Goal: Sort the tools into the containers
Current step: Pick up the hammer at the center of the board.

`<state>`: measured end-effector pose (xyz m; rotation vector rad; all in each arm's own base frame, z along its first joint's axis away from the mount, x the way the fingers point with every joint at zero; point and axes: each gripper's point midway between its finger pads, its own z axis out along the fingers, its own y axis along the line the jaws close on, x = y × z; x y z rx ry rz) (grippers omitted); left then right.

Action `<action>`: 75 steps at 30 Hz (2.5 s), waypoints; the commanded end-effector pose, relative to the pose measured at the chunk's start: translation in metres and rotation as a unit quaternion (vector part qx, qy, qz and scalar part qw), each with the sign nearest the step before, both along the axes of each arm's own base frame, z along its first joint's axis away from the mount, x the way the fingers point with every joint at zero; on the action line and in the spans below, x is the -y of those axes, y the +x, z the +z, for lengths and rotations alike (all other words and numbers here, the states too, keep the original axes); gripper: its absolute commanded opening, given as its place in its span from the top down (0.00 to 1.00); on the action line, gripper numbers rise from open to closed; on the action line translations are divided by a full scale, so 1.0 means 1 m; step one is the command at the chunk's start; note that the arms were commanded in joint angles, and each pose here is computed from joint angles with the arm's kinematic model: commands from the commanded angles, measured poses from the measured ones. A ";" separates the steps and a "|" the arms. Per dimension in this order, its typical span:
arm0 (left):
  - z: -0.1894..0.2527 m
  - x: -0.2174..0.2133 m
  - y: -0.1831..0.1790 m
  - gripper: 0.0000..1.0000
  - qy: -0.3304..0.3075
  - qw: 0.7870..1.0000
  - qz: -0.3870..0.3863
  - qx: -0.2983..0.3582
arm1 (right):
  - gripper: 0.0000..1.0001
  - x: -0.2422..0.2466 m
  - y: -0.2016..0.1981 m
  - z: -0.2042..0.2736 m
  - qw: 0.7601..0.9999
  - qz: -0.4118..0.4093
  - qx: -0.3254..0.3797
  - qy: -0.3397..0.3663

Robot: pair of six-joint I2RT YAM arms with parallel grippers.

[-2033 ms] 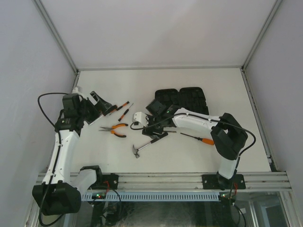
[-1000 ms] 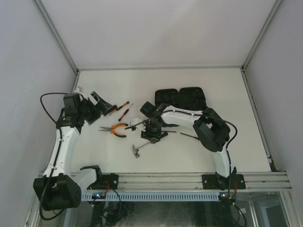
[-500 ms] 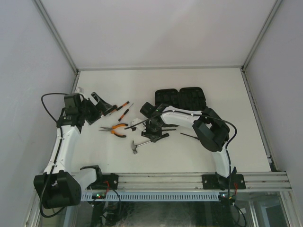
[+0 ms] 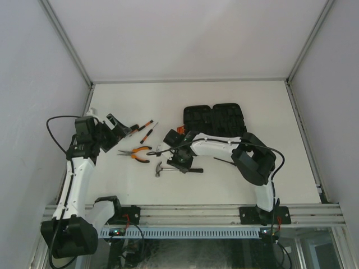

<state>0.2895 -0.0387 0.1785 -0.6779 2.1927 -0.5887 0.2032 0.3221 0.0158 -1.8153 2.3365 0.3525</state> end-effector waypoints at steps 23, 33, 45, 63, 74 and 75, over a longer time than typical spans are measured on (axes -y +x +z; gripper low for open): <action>-0.015 0.008 -0.005 0.04 0.026 1.000 -0.006 0.005 | 0.68 0.014 -0.019 -0.002 0.973 -0.231 0.009 0.014; -0.018 0.009 -0.003 0.03 0.021 1.000 -0.005 0.007 | 0.70 0.018 -0.020 -0.008 0.976 -0.217 0.007 -0.001; 0.003 -0.002 0.002 0.00 0.009 0.998 0.029 0.052 | 1.00 0.011 -0.009 0.008 0.968 -0.247 -0.009 0.052; 0.018 -0.002 0.005 0.00 -0.060 0.989 0.068 0.120 | 1.00 -0.009 -0.002 0.029 0.950 -0.286 -0.025 0.121; -0.025 0.061 -0.001 0.00 -0.051 0.996 -0.014 0.073 | 1.00 -0.018 0.001 0.037 0.922 -0.329 -0.089 0.182; -0.030 0.066 -0.002 0.00 -0.047 0.996 -0.020 0.067 | 1.00 -0.018 0.001 0.037 0.920 -0.332 -0.092 0.184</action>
